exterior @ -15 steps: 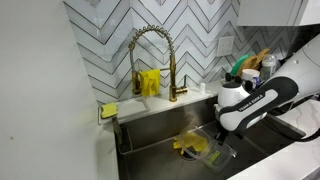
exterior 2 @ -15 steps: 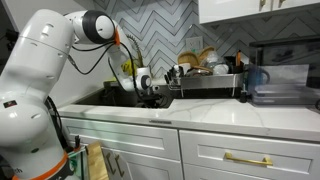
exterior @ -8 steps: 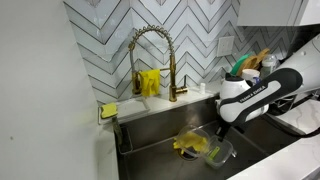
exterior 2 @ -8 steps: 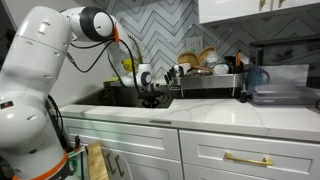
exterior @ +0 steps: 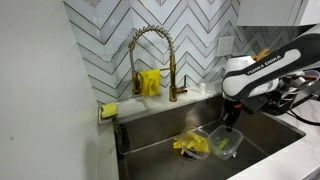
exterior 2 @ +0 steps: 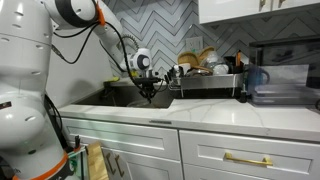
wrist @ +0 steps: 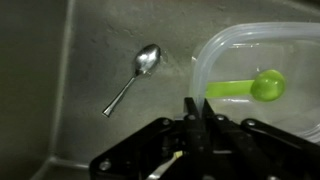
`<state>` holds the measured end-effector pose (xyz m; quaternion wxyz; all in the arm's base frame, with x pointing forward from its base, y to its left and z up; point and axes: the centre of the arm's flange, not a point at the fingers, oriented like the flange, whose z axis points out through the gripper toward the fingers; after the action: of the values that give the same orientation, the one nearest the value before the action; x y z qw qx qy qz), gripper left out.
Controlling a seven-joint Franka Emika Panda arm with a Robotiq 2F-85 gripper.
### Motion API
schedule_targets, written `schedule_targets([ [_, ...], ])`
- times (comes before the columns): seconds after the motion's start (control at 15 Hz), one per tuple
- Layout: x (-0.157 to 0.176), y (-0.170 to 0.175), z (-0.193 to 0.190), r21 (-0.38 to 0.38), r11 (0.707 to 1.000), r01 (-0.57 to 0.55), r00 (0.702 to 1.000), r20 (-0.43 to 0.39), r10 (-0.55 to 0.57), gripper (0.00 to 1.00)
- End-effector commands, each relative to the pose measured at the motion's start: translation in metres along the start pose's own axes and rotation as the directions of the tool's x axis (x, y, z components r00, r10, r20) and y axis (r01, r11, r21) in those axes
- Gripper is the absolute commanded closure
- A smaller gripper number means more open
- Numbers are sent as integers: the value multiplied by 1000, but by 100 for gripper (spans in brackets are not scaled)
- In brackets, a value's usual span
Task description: Remove the lunch box with a spoon from the sink, then put the spoon on the rack
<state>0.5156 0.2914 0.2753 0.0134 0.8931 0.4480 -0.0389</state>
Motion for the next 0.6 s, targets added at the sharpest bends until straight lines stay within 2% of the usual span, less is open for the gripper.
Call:
schedule_targets([
  [0.0, -19, -5, -37, 16, 1000, -12, 1000, 18, 12, 98],
  [0.2, -33, -9, -62, -30, 1000, -8, 999, 33, 9, 98],
  [0.27, -38, -8, -67, -35, 999, -11, 1000, 13, 12, 98],
  [0.33, -16, -3, -55, -24, 1000, -19, 1000, 12, 19, 93],
  [0.53, -23, -4, -68, -40, 999, -21, 1000, 0, 21, 93],
])
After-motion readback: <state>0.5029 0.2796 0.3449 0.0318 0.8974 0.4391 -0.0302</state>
